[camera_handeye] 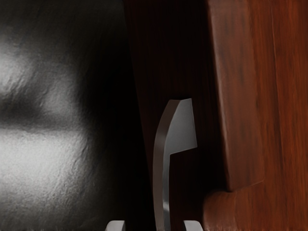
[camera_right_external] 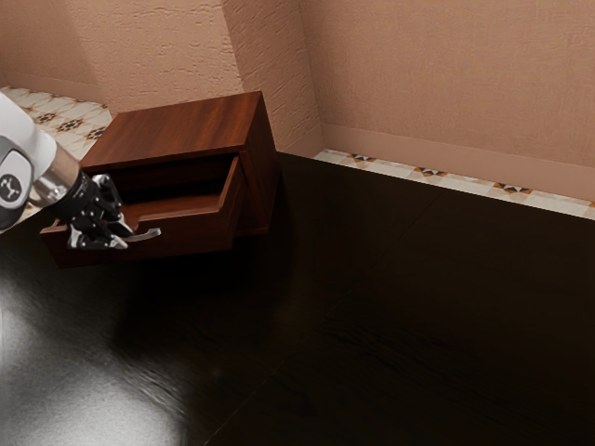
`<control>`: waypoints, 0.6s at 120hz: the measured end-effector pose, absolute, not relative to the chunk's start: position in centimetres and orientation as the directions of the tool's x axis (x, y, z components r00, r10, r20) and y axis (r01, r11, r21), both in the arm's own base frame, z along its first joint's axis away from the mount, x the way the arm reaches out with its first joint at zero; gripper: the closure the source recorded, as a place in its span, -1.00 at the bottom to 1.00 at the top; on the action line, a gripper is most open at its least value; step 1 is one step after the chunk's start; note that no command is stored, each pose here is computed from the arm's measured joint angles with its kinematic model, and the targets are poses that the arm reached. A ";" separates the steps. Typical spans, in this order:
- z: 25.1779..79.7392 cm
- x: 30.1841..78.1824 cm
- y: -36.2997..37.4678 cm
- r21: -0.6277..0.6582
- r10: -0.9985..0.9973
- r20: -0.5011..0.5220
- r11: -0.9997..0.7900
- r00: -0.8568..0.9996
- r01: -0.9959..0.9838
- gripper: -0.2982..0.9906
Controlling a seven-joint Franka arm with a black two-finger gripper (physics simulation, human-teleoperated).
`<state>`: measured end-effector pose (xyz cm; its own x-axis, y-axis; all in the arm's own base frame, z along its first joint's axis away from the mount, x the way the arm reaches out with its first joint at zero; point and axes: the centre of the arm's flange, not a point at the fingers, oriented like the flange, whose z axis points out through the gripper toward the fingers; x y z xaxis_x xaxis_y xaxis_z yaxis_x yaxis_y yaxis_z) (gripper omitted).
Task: Pull the drawer handle with one arm to open the drawer
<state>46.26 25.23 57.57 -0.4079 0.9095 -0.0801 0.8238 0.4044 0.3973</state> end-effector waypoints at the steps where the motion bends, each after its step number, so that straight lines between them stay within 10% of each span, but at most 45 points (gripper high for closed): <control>1: 57.6 46.2 25.2 0.398 0.910 -0.080 0.404 -0.408 0.823 0.40; 72: 65.9 46.6 27.0 0.342 0.912 -0.016 0.390 -0.410 0.855 -0.36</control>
<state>46.63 26.98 65.87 -0.4096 0.9121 -0.0160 0.8548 0.3899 0.3424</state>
